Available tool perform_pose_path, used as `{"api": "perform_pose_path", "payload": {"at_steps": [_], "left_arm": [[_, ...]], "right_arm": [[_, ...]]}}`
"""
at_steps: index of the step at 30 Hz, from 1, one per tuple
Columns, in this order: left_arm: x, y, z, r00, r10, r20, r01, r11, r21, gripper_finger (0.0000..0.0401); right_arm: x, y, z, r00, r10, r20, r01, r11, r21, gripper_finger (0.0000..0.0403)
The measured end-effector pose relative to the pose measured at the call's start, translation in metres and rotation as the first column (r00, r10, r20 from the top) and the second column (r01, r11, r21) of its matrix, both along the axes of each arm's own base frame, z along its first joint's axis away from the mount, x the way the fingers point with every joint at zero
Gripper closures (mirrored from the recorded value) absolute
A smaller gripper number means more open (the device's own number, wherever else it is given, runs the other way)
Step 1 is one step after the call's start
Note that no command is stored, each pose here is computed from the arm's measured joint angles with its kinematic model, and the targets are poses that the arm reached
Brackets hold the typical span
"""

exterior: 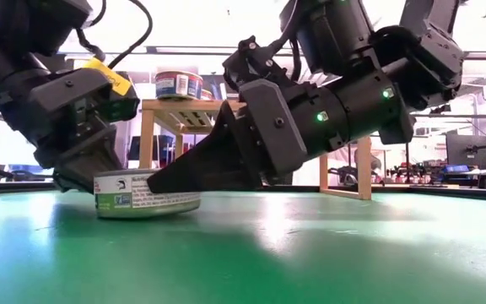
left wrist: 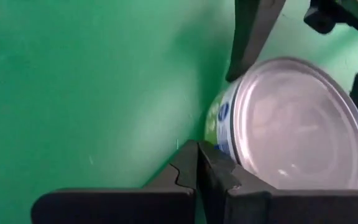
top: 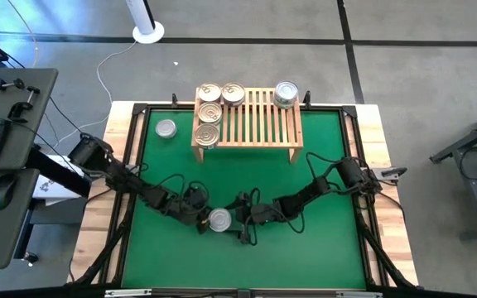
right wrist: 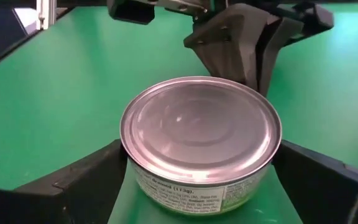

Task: Stack canned seafood by type on shelf
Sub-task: Put the center green tuna can on the shelf aligned with the other green tuna can

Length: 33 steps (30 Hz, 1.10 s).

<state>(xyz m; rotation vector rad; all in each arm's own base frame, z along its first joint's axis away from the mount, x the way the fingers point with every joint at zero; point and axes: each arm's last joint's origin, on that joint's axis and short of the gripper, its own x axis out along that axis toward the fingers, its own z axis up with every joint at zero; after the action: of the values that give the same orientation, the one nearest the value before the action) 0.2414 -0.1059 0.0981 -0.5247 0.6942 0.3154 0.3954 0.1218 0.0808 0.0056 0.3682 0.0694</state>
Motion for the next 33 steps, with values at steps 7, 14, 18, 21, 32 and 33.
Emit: {"api": "perform_pose_path", "payload": {"at_steps": [7,14,18,21,32,33], "left_arm": [[0.004,0.007,0.001,1.0,0.019,0.018,-0.02,1.0,0.017,0.0401],[0.01,0.012,-0.002,0.999,0.027,0.038,-0.028,0.999,0.027,0.0401],[0.012,0.013,-0.005,0.999,0.018,0.034,-0.019,0.999,0.034,0.0401],[0.007,0.011,0.001,1.0,-0.001,0.015,0.001,0.999,0.035,0.0401],[-0.027,0.01,0.04,0.996,-0.018,-0.083,0.021,0.999,0.032,0.0401],[-0.03,0.01,0.04,0.995,-0.017,-0.1,0.021,0.999,0.036,0.0401]], "right_arm": [[0.003,-0.01,0.0,1.0,-0.005,-0.009,0.005,0.999,0.049,0.0015],[0.003,-0.011,-0.002,0.999,-0.021,-0.031,0.022,0.999,0.038,0.0015],[0.002,-0.011,-0.003,0.998,-0.04,-0.046,0.043,0.997,0.067,0.0015],[0.002,-0.011,-0.004,0.997,-0.047,-0.055,0.052,0.996,0.078,0.0015],[0.001,-0.013,-0.007,0.994,-0.073,-0.083,0.08,0.994,0.073,0.0015],[0.001,-0.013,-0.007,0.994,-0.072,-0.083,0.078,0.994,0.072,0.0015]]}}
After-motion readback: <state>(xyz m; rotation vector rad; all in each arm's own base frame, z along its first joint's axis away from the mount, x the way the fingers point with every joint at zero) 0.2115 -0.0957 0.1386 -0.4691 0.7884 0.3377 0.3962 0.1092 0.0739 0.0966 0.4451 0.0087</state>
